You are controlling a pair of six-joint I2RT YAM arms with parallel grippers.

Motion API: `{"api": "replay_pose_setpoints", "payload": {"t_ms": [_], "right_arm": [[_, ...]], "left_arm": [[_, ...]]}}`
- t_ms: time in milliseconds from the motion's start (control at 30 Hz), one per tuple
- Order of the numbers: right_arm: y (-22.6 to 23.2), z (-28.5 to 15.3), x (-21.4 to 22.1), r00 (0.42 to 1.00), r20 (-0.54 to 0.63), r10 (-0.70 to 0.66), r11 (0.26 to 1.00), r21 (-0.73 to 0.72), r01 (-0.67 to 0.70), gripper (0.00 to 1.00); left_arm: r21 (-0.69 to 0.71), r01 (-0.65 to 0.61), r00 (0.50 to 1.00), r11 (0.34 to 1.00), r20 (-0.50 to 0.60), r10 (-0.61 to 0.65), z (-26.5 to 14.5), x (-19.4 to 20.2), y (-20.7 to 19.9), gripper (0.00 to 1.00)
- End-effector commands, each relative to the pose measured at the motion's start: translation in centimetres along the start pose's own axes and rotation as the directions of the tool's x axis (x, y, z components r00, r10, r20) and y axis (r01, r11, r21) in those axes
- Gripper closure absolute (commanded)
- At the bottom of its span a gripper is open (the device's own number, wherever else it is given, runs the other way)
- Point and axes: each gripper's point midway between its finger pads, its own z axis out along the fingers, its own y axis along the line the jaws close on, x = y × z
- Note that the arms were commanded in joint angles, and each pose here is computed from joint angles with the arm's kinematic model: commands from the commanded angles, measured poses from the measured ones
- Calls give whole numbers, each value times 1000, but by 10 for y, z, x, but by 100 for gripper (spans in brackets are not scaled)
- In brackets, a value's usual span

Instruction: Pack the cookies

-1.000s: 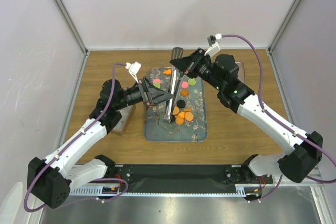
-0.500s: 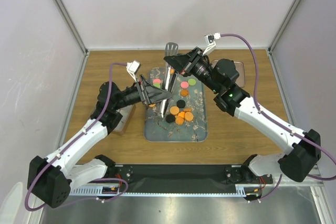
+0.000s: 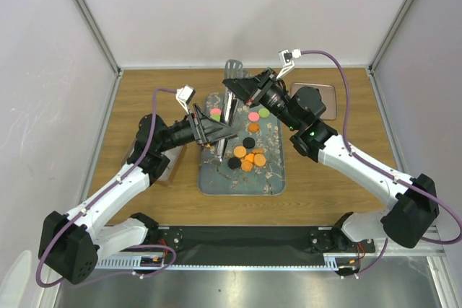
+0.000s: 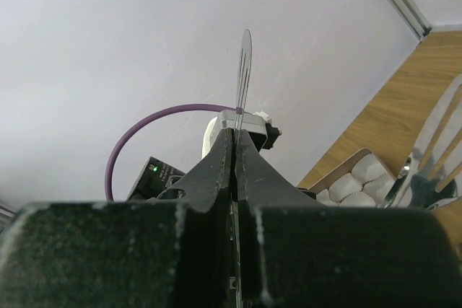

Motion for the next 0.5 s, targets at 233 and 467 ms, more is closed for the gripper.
{"api": "replay_pose_setpoints", "payload": {"t_ms": [233,467], "right_arm": [[30,-22,-18,991,122,-53,986,-149,71,100],[39,-21,-20,990,138,-11,976,-213,41,100]], "left_arm": [[56,-35,999,998,0,35,-4,0,-14,19],[41,-24,1000,999,-5,25,-4,3,-7,20]]}}
